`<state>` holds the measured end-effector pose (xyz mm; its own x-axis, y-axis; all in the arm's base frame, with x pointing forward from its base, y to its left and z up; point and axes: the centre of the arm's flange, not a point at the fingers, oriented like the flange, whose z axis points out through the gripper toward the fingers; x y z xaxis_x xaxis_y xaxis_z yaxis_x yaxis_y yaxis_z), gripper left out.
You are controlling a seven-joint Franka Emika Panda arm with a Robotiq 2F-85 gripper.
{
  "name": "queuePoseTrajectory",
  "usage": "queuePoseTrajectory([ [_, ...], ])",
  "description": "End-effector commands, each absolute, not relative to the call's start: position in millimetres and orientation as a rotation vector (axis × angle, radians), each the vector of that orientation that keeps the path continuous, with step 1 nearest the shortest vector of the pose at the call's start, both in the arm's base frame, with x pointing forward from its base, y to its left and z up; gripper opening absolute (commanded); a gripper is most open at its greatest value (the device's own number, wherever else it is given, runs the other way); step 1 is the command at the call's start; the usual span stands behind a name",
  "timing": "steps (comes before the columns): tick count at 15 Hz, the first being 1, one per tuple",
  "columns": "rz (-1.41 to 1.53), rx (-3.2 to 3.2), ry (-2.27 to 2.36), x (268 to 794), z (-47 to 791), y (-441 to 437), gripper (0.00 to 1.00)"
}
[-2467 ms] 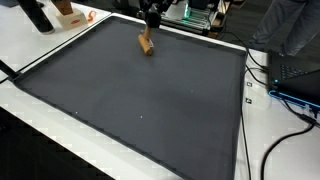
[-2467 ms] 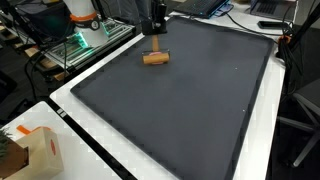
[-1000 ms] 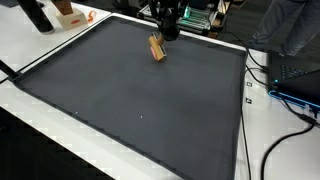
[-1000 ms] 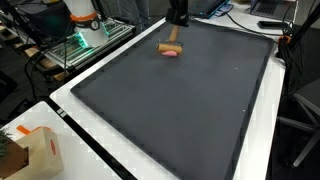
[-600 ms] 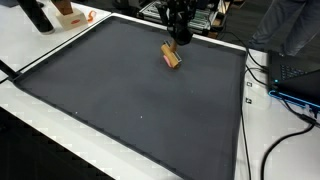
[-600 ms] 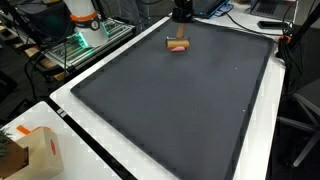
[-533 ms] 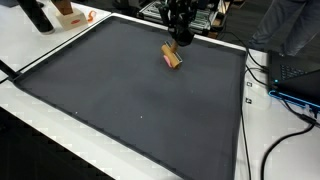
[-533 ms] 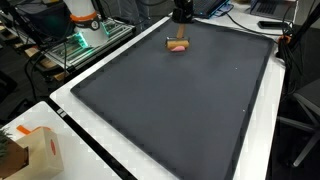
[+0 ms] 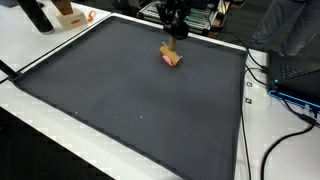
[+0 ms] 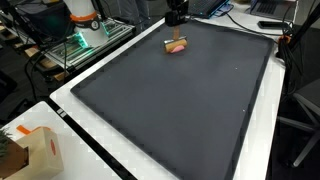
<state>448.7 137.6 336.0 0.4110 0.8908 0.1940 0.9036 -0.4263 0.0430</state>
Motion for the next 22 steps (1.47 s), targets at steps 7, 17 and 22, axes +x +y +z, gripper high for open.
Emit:
queuePoseTrajectory([
  [7,0.079,-2.687,-1.766,408.7,333.5,75.7,0.23],
  [17,-0.021,-2.765,-1.767,411.2,370.7,93.1,0.23],
  [22,-0.050,-2.813,-1.791,412.9,409.7,116.3,0.23],
])
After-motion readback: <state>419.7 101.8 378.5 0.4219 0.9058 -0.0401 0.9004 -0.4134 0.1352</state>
